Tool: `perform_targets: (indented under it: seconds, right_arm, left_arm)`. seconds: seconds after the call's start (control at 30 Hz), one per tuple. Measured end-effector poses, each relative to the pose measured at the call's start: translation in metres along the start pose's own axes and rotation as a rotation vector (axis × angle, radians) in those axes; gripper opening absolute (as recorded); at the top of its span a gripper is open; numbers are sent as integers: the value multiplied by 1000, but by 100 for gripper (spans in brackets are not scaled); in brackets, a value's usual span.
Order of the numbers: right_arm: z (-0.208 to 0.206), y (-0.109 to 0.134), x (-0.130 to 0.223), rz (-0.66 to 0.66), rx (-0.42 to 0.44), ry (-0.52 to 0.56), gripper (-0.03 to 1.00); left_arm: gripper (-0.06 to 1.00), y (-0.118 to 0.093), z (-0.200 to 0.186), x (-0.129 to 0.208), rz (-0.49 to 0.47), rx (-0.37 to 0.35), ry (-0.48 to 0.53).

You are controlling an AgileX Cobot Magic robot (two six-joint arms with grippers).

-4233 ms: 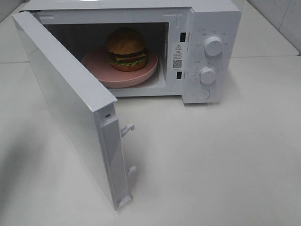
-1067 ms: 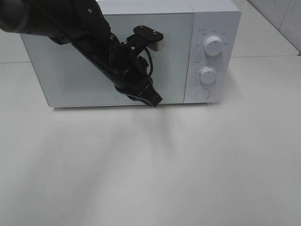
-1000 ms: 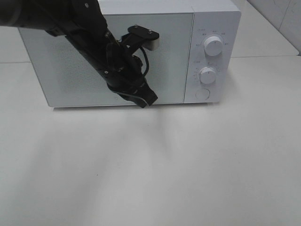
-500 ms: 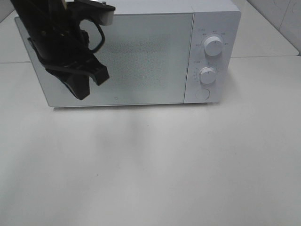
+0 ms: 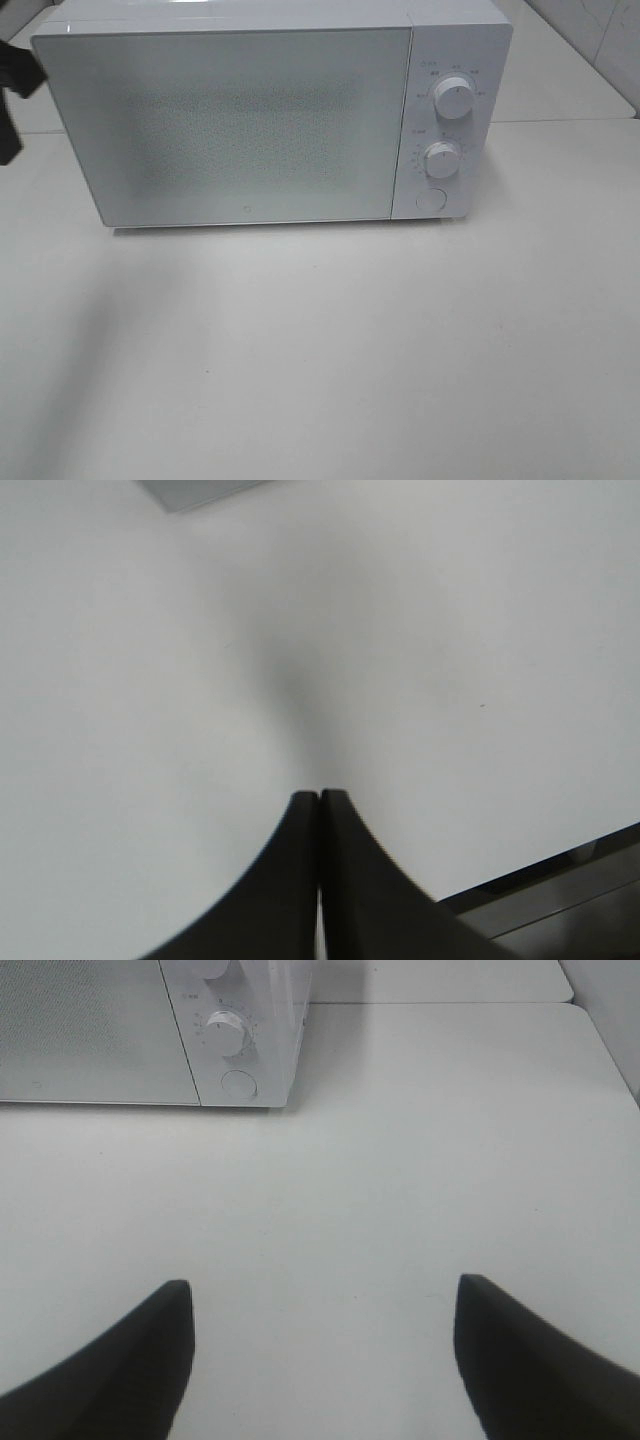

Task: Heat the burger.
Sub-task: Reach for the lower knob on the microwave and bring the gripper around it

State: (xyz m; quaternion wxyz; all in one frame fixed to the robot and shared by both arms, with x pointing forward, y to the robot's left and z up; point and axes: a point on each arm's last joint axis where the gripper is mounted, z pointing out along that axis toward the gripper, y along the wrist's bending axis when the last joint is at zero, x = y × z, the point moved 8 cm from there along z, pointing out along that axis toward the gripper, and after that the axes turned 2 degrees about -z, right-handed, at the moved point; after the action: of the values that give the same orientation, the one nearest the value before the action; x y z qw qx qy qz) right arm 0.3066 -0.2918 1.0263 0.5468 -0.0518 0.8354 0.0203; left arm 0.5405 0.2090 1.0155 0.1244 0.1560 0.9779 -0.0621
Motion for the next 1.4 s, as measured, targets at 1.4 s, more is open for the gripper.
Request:
perform_targets:
  seconds: [1.4]
  right_arm:
    - [0, 0, 0, 1, 0, -2, 71]
  left_arm:
    - [0, -15, -67, 246, -112, -118, -793]
